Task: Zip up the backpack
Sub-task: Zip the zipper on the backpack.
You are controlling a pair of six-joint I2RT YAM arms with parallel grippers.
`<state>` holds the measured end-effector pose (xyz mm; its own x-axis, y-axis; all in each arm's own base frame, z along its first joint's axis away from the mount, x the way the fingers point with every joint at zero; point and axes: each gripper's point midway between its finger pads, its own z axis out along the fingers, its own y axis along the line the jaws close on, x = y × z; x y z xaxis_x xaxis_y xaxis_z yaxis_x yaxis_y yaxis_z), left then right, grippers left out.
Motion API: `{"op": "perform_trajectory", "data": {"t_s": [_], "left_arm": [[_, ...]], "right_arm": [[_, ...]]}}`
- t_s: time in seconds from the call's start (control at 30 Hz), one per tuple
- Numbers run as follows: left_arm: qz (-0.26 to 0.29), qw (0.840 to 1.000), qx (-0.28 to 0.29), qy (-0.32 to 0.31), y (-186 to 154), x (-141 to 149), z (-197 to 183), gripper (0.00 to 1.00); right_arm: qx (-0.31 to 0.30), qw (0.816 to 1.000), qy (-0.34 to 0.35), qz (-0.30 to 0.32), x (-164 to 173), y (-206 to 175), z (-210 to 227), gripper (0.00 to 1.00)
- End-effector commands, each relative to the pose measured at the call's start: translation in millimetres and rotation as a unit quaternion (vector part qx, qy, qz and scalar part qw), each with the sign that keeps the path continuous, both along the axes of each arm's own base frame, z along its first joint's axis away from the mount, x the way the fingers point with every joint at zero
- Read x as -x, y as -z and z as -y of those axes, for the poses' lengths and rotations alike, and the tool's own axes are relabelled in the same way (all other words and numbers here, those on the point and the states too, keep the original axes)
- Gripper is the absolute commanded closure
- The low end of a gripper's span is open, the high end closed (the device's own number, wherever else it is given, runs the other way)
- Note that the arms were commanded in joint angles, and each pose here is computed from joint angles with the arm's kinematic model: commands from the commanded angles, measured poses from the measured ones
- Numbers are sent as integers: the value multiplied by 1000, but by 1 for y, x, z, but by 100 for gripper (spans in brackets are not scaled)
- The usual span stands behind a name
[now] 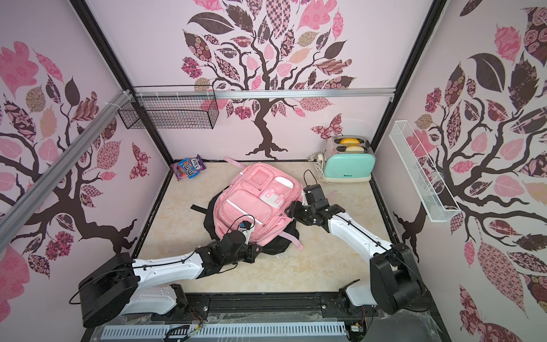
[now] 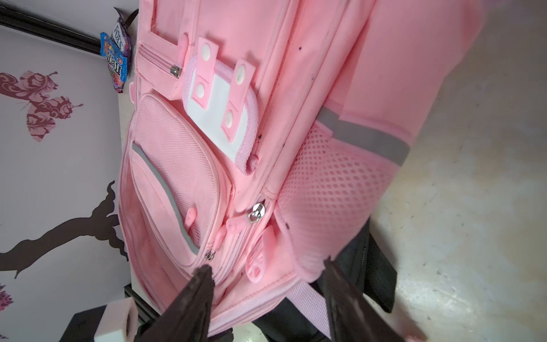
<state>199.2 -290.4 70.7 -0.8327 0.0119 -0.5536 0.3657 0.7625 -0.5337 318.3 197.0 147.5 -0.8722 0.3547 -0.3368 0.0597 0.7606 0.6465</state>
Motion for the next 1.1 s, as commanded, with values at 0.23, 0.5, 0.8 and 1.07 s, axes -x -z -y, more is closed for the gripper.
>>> {"op": "perform_trajectory", "data": {"t_s": [0.23,0.5,0.8,1.07], "left_arm": [[2,996,80,48,-23,7,28,100],[1,998,58,34,-11,8,17,100],[-4,997,68,40,-13,9,22,100],[-4,997,69,46,-17,10,22,100]], "right_arm": [[-85,996,14,-39,33,18,-17,36],[-68,997,11,-32,43,25,-13,36],[-70,996,9,-49,39,42,-19,36],[-67,997,-4,-42,28,44,-29,61]]}}
